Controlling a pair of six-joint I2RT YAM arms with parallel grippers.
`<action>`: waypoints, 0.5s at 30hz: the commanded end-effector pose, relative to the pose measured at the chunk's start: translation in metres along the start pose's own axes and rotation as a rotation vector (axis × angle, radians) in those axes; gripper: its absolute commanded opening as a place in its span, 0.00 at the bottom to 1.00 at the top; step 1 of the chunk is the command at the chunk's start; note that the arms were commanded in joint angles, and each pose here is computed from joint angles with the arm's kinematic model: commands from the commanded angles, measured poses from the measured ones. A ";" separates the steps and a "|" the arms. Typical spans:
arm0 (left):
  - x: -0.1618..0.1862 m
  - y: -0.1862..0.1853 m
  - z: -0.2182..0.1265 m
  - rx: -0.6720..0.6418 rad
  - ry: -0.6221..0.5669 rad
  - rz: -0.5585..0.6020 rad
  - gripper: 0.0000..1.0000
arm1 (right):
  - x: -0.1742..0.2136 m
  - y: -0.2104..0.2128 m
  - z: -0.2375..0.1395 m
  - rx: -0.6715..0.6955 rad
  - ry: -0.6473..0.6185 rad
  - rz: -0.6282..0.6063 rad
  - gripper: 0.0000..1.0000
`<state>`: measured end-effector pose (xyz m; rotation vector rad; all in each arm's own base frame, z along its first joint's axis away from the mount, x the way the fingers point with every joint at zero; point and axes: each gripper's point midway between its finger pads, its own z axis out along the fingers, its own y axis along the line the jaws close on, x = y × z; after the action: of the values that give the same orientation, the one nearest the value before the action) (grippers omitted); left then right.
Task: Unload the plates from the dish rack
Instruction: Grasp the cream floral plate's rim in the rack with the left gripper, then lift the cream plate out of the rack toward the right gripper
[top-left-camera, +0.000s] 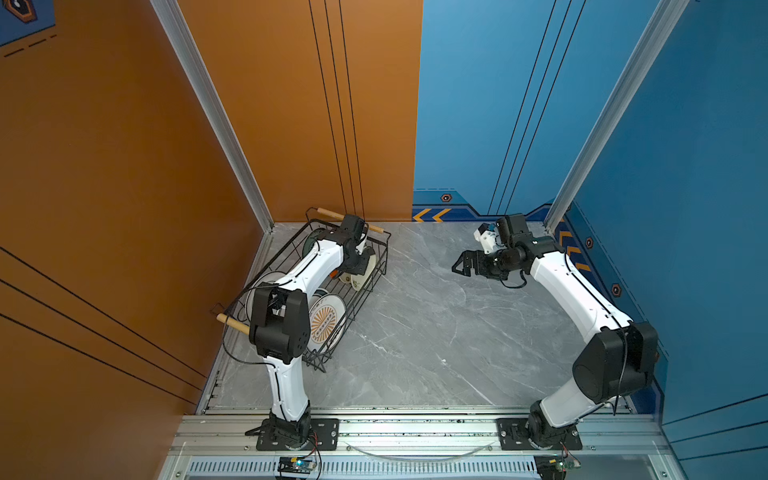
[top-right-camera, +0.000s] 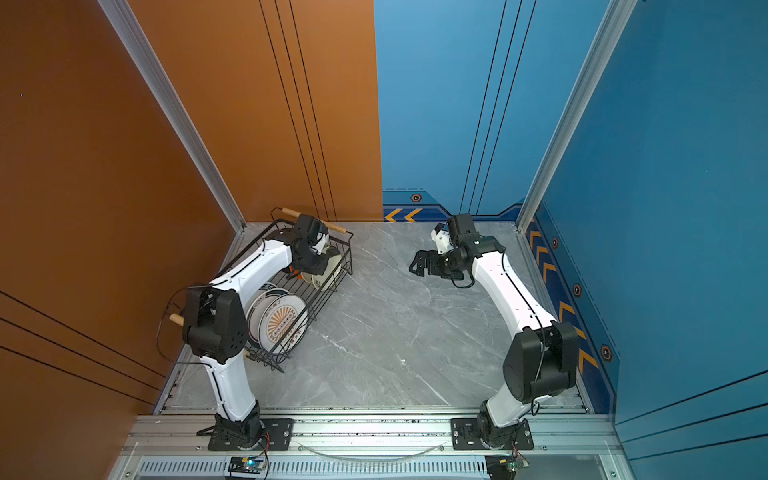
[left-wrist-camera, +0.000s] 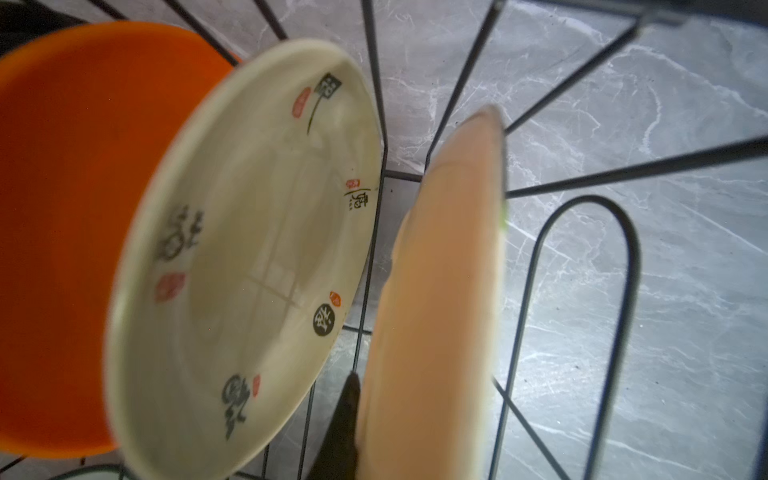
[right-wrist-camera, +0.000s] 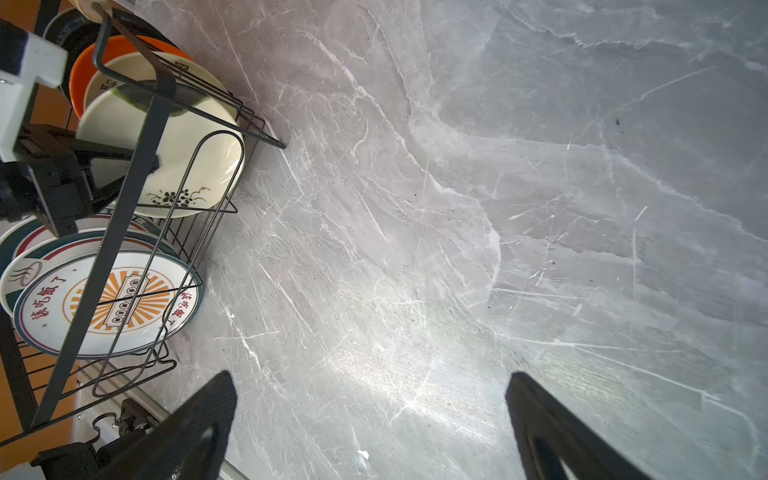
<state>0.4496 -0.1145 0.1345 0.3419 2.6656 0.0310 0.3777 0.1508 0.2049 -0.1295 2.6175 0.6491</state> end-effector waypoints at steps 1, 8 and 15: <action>-0.007 0.007 -0.038 -0.039 -0.072 0.000 0.00 | 0.003 0.004 -0.010 0.009 -0.017 -0.020 1.00; -0.012 0.006 -0.101 -0.021 -0.207 -0.075 0.01 | -0.015 0.013 -0.023 -0.004 -0.089 -0.025 1.00; -0.008 -0.016 -0.173 0.139 -0.344 -0.340 0.02 | -0.035 0.023 -0.033 -0.065 -0.211 0.046 1.00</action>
<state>0.3944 -0.1183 0.2811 0.1016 2.3583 -0.1453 0.3867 0.1505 0.2366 -0.0676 2.4919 0.6662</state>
